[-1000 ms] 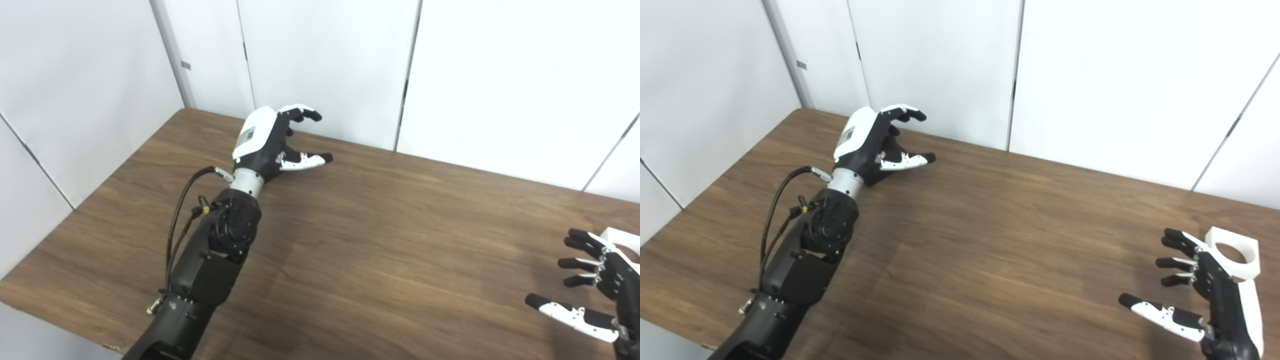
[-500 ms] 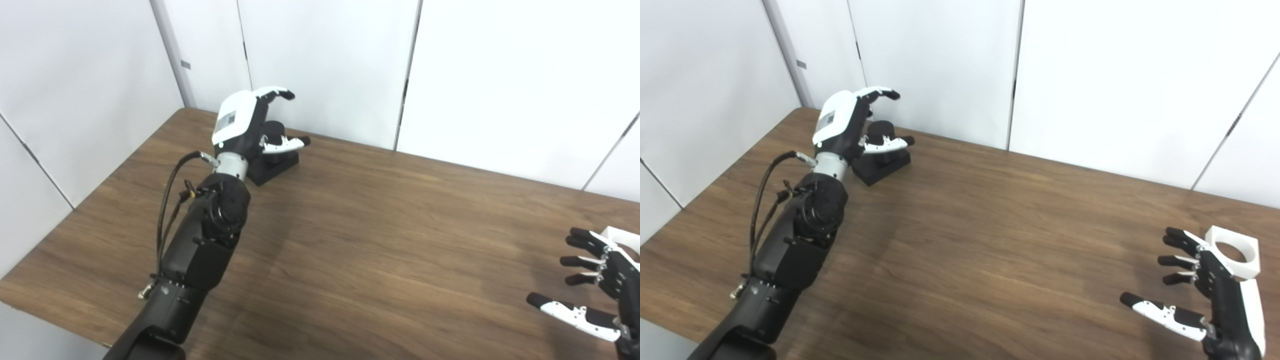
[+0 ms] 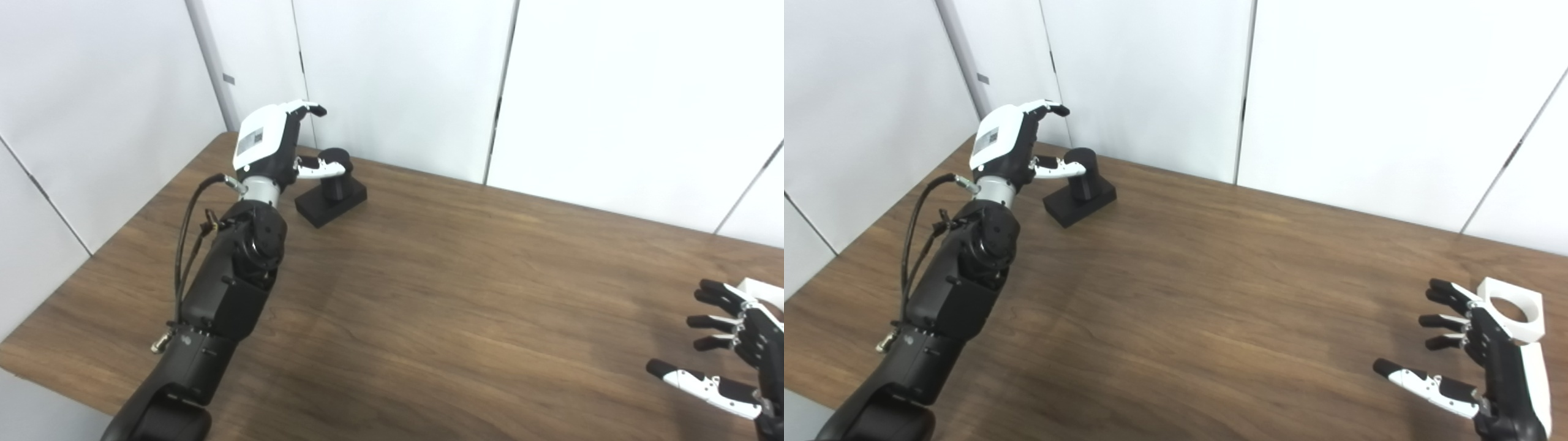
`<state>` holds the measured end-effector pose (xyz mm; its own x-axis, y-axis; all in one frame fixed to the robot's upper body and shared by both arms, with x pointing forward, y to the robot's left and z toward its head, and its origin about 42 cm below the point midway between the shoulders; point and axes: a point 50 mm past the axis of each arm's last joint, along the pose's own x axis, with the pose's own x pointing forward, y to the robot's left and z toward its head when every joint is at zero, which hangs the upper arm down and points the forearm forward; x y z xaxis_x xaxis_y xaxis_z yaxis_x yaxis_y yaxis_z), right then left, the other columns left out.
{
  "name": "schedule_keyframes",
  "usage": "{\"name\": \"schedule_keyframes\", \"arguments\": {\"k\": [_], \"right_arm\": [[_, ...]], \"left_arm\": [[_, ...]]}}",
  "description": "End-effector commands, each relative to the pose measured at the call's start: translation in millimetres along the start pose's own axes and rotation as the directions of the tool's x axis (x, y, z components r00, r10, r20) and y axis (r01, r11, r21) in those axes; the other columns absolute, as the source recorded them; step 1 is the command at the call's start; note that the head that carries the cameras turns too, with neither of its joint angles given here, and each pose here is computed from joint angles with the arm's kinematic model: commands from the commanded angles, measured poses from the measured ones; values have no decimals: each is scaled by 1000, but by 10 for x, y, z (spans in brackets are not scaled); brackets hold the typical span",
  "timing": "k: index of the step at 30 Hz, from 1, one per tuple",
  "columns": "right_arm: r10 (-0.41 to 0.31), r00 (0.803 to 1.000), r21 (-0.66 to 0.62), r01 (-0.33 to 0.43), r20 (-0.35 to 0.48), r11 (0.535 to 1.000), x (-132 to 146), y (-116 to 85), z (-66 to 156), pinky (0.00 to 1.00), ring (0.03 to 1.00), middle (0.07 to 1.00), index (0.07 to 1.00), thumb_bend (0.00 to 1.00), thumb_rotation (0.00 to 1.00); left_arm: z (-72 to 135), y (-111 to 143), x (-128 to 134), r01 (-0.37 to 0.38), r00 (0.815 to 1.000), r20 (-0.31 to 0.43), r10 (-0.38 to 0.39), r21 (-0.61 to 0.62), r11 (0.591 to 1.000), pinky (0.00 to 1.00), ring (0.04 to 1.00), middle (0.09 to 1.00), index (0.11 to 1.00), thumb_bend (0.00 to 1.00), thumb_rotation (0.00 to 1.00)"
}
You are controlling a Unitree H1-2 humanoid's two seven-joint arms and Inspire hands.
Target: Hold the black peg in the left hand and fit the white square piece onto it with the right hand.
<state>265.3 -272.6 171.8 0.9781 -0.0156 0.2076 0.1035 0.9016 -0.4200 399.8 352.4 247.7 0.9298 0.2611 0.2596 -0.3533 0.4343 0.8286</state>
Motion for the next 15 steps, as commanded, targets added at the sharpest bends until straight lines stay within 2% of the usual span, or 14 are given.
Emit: {"name": "schedule_keyframes", "arguments": {"k": [1,6,15], "right_arm": [[-31,995,3,30,91,1000,61,-80,165,484,635,761,765,606,0],[-30,995,6,29,93,1000,56,-89,172,487,635,762,764,600,0],[-35,995,10,34,92,999,43,-89,199,480,626,752,754,622,0]], "left_arm": [[107,253,210,-79,996,33,78,18,997,645,904,871,748,948,277],[34,238,267,-52,999,-5,52,58,997,640,889,871,746,974,336],[-109,129,304,19,996,-87,-10,96,995,681,905,898,763,998,373]]}}
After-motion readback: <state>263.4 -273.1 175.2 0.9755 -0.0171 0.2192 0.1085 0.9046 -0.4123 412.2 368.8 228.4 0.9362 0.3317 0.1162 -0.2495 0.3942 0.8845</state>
